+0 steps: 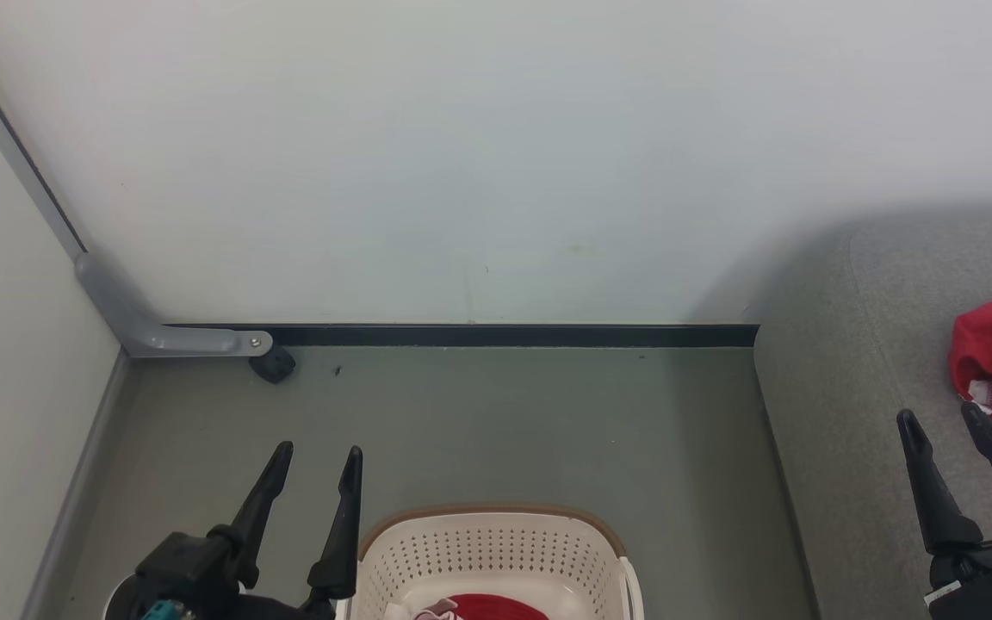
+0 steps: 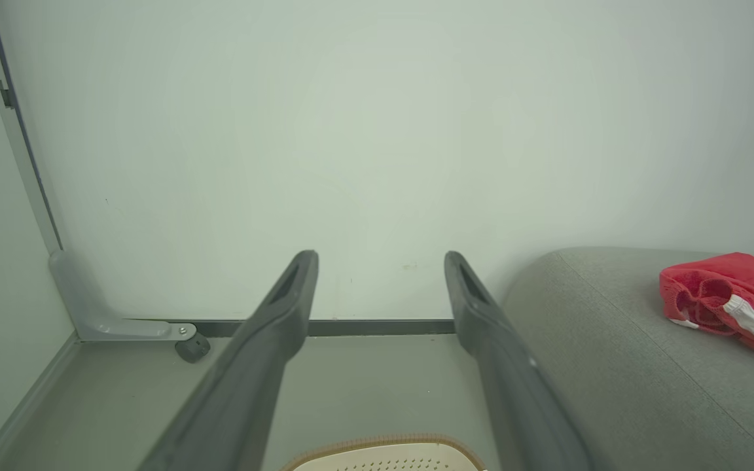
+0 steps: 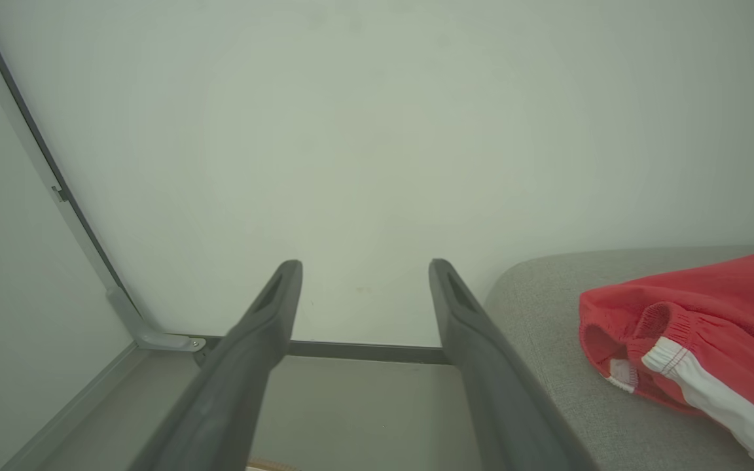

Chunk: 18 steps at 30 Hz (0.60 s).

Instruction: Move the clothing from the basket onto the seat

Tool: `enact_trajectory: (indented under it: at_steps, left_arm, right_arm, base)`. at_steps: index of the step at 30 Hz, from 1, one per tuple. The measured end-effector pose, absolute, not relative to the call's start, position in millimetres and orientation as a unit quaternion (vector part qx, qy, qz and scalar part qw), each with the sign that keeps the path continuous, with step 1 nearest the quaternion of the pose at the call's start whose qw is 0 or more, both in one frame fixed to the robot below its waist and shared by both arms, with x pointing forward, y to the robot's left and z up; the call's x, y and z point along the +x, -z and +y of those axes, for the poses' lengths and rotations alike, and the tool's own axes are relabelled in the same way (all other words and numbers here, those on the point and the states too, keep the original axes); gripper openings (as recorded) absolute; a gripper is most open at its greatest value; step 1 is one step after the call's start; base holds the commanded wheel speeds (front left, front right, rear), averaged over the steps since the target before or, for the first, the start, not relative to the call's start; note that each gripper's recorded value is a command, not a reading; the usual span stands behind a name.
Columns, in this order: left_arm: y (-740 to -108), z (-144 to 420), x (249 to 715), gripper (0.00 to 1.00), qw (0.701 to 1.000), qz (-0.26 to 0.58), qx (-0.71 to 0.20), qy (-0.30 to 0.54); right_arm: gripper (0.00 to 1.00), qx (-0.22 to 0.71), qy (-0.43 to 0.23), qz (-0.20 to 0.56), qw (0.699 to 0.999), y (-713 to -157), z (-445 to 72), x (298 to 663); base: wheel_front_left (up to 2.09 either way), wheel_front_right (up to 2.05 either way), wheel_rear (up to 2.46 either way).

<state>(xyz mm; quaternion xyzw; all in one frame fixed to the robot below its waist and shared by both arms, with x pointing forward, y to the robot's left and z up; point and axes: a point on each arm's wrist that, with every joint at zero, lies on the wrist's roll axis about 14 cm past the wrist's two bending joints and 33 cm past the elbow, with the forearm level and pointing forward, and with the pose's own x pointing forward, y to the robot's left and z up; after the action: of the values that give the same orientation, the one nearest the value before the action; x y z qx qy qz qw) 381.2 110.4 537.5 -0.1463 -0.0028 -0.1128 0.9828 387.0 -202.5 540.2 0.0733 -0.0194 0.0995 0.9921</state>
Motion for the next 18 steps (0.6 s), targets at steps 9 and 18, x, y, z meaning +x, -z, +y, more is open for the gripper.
enact_trajectory:
  at_steps: [9,18]
  left_arm:
    - [-537.7,107.4,386.1,1.00,0.982,-0.005,-0.154,0.110]
    - [-533.6,106.2,388.4,1.00,0.981,0.001,-0.160,0.106]
  right_arm:
    - [1.00,0.066,-0.092,-0.022,0.993,-539.4,-206.8,391.0]
    - [1.00,0.068,-0.090,-0.023,0.993,-538.8,-206.6,393.9]
  base:
    - [0.00,0.00,0.00]
    - [0.00,0.00,0.00]
